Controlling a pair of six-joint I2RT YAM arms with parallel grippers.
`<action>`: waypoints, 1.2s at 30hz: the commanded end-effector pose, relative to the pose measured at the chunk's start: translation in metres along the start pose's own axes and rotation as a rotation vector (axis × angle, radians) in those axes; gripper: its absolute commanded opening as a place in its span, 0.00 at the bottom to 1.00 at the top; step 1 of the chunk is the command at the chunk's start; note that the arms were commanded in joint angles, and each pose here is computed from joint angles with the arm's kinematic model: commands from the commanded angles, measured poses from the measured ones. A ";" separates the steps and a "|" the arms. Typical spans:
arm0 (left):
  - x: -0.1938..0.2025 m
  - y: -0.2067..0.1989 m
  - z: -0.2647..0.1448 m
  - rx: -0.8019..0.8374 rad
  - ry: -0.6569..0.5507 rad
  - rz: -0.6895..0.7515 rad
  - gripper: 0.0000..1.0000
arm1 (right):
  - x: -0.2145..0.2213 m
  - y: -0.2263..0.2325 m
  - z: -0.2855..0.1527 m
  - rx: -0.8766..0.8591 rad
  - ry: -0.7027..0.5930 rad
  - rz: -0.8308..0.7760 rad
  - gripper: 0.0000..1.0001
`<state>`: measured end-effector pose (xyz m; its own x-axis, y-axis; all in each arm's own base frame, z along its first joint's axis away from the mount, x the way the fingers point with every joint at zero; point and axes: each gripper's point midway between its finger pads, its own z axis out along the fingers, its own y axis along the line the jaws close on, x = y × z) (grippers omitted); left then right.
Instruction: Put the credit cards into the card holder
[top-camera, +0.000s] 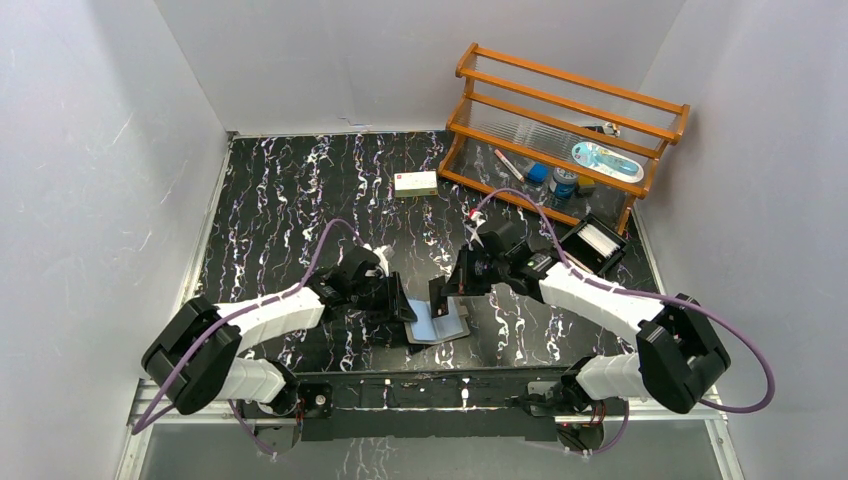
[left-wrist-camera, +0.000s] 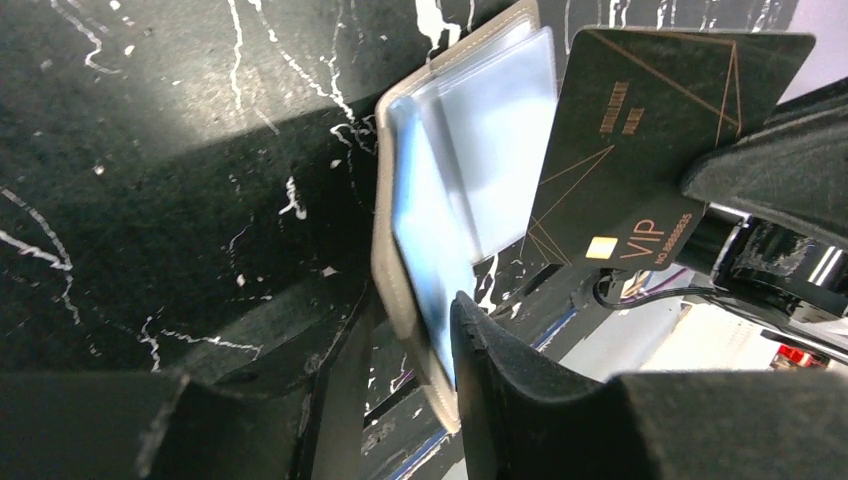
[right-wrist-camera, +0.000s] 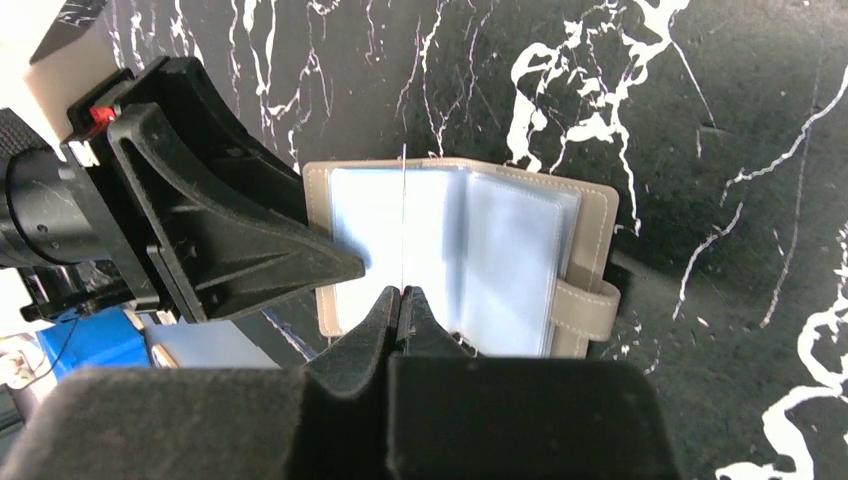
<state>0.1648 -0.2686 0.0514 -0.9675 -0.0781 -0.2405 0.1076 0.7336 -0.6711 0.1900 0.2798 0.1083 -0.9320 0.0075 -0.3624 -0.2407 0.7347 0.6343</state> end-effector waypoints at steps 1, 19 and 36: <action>0.001 0.011 -0.011 -0.048 -0.008 0.033 0.33 | -0.012 0.012 0.006 -0.086 -0.072 -0.006 0.00; 0.011 0.035 -0.003 -0.102 0.005 0.029 0.00 | 0.020 -0.048 0.033 0.004 0.000 0.013 0.00; 0.013 0.043 0.001 -0.131 0.018 0.020 0.00 | 0.014 -0.021 0.021 -0.119 -0.045 0.047 0.00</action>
<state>0.1562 -0.2453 0.0233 -0.9707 -0.0599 -0.2325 0.0940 0.7963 -0.5975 0.1805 0.2721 0.0555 -0.9492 0.0436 -0.3118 -0.1965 0.6915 0.6951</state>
